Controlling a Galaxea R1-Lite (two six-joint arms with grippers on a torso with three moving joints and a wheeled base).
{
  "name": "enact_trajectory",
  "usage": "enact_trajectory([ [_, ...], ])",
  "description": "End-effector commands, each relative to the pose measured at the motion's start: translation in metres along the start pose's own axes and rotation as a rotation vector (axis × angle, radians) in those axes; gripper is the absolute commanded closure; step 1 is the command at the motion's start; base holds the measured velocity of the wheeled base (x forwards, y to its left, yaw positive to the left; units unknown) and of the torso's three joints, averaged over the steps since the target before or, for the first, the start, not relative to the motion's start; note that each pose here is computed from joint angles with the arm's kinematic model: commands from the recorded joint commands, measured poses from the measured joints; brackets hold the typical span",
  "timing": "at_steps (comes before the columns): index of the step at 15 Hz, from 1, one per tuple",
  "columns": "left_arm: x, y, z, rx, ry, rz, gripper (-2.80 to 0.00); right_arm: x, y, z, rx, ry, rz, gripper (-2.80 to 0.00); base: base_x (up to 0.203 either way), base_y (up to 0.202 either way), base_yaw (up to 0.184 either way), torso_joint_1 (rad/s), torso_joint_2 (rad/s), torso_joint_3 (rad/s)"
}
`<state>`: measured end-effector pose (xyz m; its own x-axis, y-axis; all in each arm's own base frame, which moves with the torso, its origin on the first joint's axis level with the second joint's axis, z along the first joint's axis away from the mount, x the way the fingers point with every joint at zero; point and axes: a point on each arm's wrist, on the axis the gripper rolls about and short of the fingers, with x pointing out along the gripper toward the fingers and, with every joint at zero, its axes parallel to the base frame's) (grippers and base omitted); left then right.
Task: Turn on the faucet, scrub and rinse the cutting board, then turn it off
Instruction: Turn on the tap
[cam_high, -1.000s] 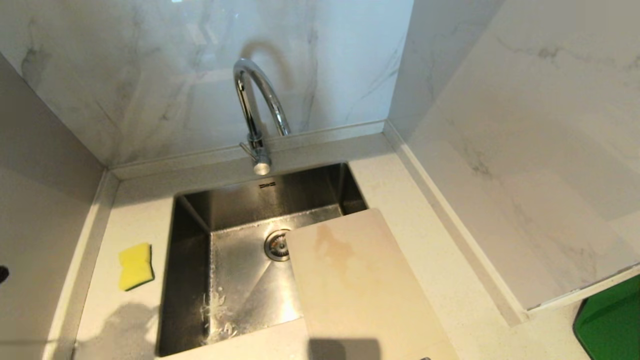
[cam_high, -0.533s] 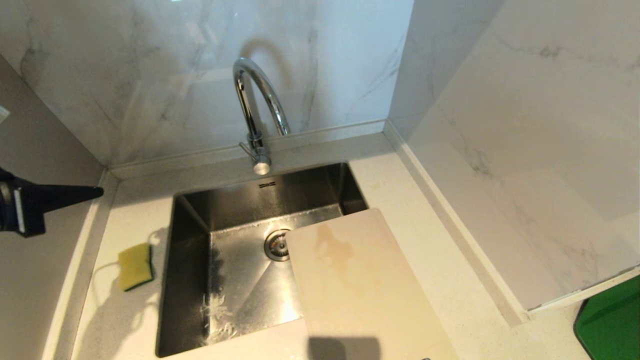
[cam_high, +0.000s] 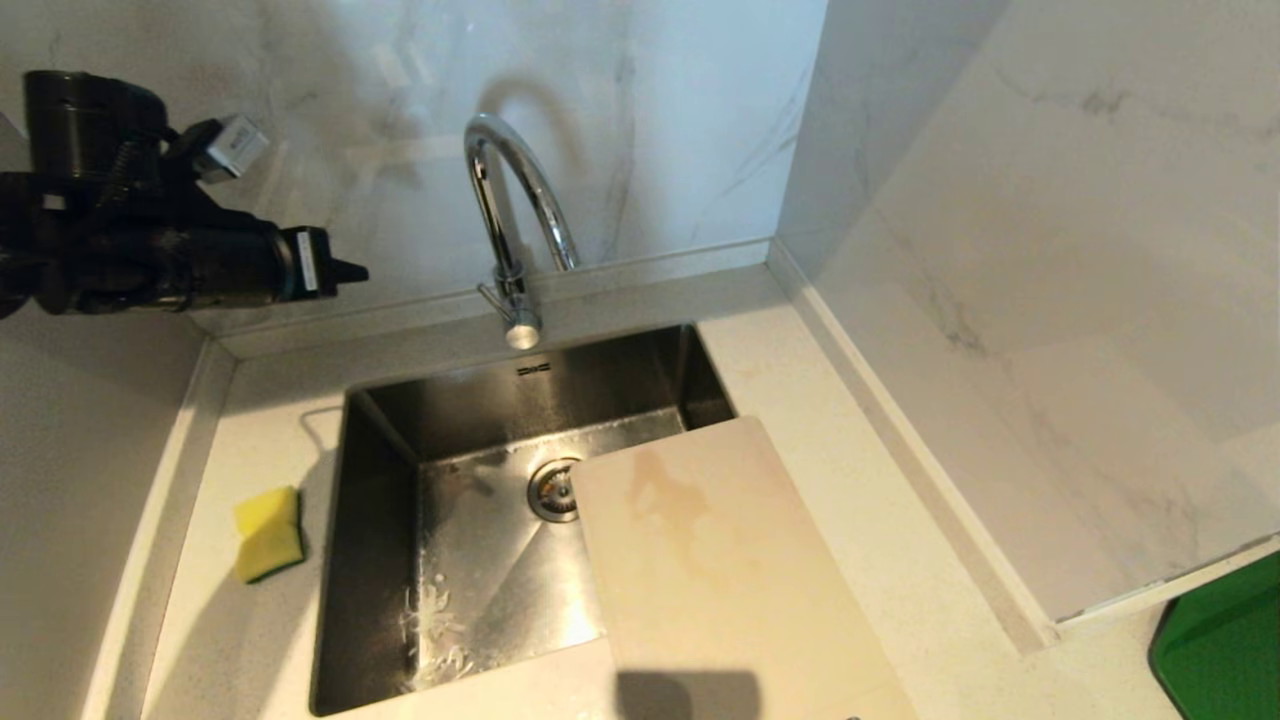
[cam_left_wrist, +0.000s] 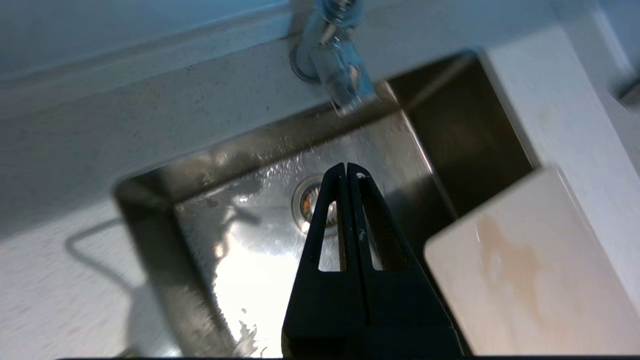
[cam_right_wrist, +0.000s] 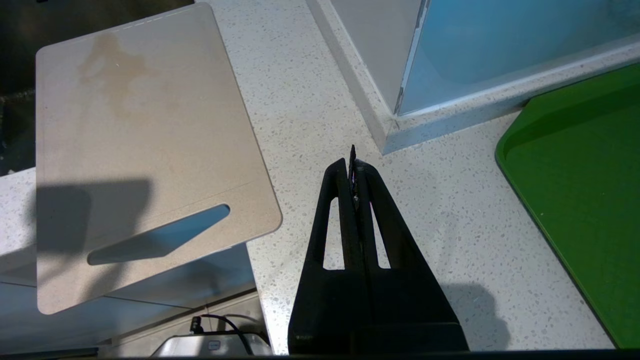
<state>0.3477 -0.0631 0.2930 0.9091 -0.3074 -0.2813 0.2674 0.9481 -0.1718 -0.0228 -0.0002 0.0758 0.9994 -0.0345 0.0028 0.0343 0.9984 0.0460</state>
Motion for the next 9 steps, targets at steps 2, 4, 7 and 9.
enact_trajectory([
  [2, 0.075, 0.003, -0.014, -0.041, 0.034, 0.02, 0.0, 0.0, 0.0, 0.0, 0.0, 0.0, 0.0, 0.0, 0.0, 0.0, 0.0, 0.0, 0.0, 0.0],
  [4, 0.092, 0.004, -0.012, -0.053, 0.012, 0.024, 0.0, 0.0, 0.0, 0.0, 0.0, 0.0, -0.001, 0.0, 0.0, 0.0, 0.0, 0.0, 0.0, 0.0],
  [7, 0.105, 0.005, -0.009, -0.064, -0.008, 0.021, 0.0, 0.0, 0.0, 0.0, 0.0, 0.0, 0.001, 0.0, 0.0, 0.0, 0.0, 0.0, 0.0, 0.0],
  [9, 0.11, 0.006, -0.007, -0.08, -0.018, 0.017, 0.0, 0.0, 0.0, 0.0, 0.0, 0.0, -0.001, 0.0, 0.0, 0.0, 0.0, 0.0, 0.0, 0.0],
])
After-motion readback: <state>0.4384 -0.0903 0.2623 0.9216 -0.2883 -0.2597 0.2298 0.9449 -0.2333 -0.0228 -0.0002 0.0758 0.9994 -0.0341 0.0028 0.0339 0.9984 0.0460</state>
